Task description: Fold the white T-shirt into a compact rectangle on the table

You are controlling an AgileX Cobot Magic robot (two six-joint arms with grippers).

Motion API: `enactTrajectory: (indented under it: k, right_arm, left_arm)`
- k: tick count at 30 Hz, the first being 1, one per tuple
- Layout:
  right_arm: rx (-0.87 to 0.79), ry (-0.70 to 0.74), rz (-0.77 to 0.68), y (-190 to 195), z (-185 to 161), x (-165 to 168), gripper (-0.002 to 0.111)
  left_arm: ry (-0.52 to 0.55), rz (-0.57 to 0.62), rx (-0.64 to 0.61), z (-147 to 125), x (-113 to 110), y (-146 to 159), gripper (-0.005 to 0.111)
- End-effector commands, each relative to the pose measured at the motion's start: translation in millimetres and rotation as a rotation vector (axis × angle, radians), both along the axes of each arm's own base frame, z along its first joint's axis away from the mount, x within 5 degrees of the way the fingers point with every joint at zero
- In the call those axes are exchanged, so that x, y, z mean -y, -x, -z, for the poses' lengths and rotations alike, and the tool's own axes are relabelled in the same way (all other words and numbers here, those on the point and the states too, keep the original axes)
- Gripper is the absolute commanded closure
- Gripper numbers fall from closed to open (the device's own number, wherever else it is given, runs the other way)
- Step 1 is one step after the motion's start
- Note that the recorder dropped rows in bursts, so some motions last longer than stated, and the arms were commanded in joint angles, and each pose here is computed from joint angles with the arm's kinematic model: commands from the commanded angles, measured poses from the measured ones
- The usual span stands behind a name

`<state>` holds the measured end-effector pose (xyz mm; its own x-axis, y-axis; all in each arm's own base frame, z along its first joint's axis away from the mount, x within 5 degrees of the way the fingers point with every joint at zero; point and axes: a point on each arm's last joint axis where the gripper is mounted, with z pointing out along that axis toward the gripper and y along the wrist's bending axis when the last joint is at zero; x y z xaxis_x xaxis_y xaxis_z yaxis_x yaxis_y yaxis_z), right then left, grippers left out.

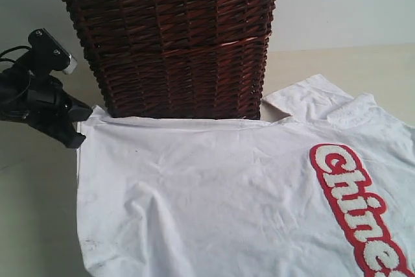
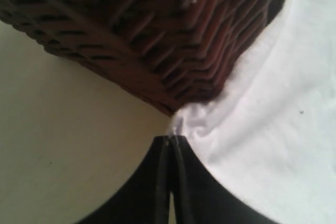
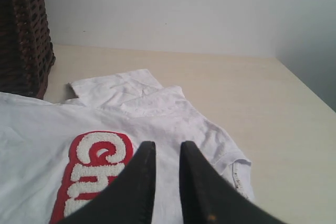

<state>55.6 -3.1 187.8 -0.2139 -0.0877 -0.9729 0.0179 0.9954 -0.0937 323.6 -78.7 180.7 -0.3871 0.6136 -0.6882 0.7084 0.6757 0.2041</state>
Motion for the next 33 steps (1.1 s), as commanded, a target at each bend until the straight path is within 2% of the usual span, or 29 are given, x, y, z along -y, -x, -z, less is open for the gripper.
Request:
enactTrajectory:
  k: [1, 3, 4, 7, 9, 10, 12, 14, 15, 17, 22, 28, 33]
  right_arm:
    - [0.006, 0.01, 0.001, 0, 1, 0, 0.091]
    - [0.006, 0.01, 0.001, 0, 1, 0, 0.091]
    - [0.006, 0.01, 0.001, 0, 1, 0, 0.091]
    - [0.006, 0.01, 0.001, 0, 1, 0, 0.091]
    - [0.006, 0.01, 0.001, 0, 1, 0, 0.091]
    - [0.006, 0.01, 0.001, 0, 1, 0, 0.091]
    - [0.006, 0.01, 0.001, 0, 1, 0, 0.091]
    - [0.006, 0.01, 0.001, 0, 1, 0, 0.091]
    - [0.006, 0.01, 0.001, 0, 1, 0, 0.091]
    - [0.006, 0.01, 0.001, 0, 1, 0, 0.091]
    - [0.006, 0.01, 0.001, 0, 1, 0, 0.091]
    - [0.006, 0.01, 0.001, 0, 1, 0, 0.091]
    - [0.006, 0.01, 0.001, 0, 1, 0, 0.091]
  left_arm:
    - [0.016, -0.042, 0.001, -2, -3, 0, 0.094]
    - [0.028, -0.027, -0.01, -1, -1, 2, 0.072]
    - [0.029, -0.028, -0.017, 0, -1, 3, 0.055]
    - [0.056, -0.065, -0.041, 2, -2, 4, 0.039]
    - [0.097, -0.087, -0.066, 1, 0, 5, 0.037]
    - [0.147, -0.075, -0.094, -1, 4, 8, 0.038]
    - [0.277, 0.048, -0.168, -9, 17, 19, 0.041]
    - [0.393, 0.186, -0.223, -15, 32, 30, 0.049]
    - [0.417, 0.237, -0.231, -14, 40, 33, 0.056]
    - [0.405, 0.285, -0.212, -7, 52, 33, 0.068]
    - [0.36, 0.274, -0.109, 10, 74, 11, 0.105]
    - [0.362, 0.17, -0.051, 12, 87, -31, 0.107]
    - [0.332, 0.136, -0.002, 13, 91, -58, 0.107]
